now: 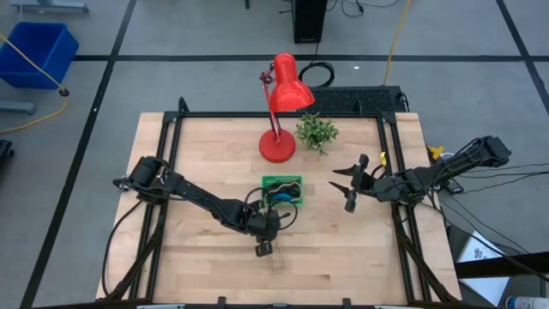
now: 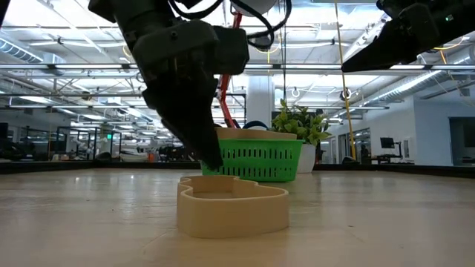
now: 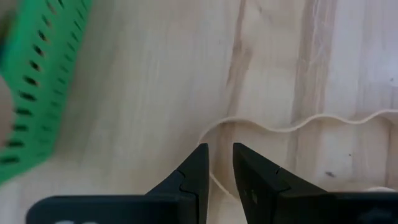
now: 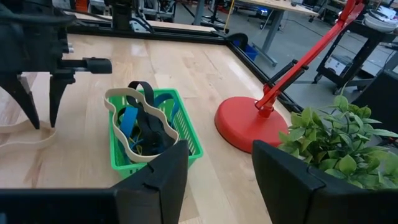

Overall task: Pick and place rubber bands into bin
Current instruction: Put the brown rubber band into the green bin

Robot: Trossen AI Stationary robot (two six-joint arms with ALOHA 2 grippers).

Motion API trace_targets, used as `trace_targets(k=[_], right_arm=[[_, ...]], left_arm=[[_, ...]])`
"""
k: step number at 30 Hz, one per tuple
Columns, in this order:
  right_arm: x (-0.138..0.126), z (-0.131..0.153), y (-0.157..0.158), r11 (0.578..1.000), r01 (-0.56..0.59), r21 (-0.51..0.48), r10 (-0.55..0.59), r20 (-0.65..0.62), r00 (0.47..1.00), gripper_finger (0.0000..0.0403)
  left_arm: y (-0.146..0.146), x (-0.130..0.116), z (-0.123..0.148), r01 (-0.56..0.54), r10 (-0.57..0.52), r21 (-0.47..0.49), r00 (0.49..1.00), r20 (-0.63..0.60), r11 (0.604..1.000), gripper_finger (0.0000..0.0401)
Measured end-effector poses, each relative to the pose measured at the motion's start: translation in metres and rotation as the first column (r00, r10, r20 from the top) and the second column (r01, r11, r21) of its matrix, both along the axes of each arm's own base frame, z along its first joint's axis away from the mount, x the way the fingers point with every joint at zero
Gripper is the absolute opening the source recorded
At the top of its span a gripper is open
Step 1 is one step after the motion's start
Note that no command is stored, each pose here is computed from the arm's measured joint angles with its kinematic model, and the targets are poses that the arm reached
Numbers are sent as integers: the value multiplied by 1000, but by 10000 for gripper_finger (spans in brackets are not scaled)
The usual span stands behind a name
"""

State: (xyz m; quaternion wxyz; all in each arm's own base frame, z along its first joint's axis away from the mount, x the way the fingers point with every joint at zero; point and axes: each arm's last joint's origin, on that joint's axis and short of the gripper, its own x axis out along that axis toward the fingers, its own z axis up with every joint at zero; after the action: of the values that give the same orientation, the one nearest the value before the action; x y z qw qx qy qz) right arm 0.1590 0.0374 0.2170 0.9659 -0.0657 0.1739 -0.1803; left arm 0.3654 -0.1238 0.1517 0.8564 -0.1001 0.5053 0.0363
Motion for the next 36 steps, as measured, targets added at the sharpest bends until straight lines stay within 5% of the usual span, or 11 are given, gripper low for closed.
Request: trace_targets(k=[15, 26, 36], right_arm=[[0, 0, 0, 1000, 1, -2, -1, -5, 1000, 174], [0, 0, 0, 1000, -4, -15, 4, -10, 1000, 175], [0, 0, 0, 1000, -4, -15, 4, -10, 1000, 175]], left_arm=[[3, -4, -6, 45, -40, 82, 997, -59, 996, 76], [2, 0, -18, 22, -27, -48, 994, -101, 999, 76], [3, 1, -20, -36, 31, -49, 995, -98, 998, 51]])
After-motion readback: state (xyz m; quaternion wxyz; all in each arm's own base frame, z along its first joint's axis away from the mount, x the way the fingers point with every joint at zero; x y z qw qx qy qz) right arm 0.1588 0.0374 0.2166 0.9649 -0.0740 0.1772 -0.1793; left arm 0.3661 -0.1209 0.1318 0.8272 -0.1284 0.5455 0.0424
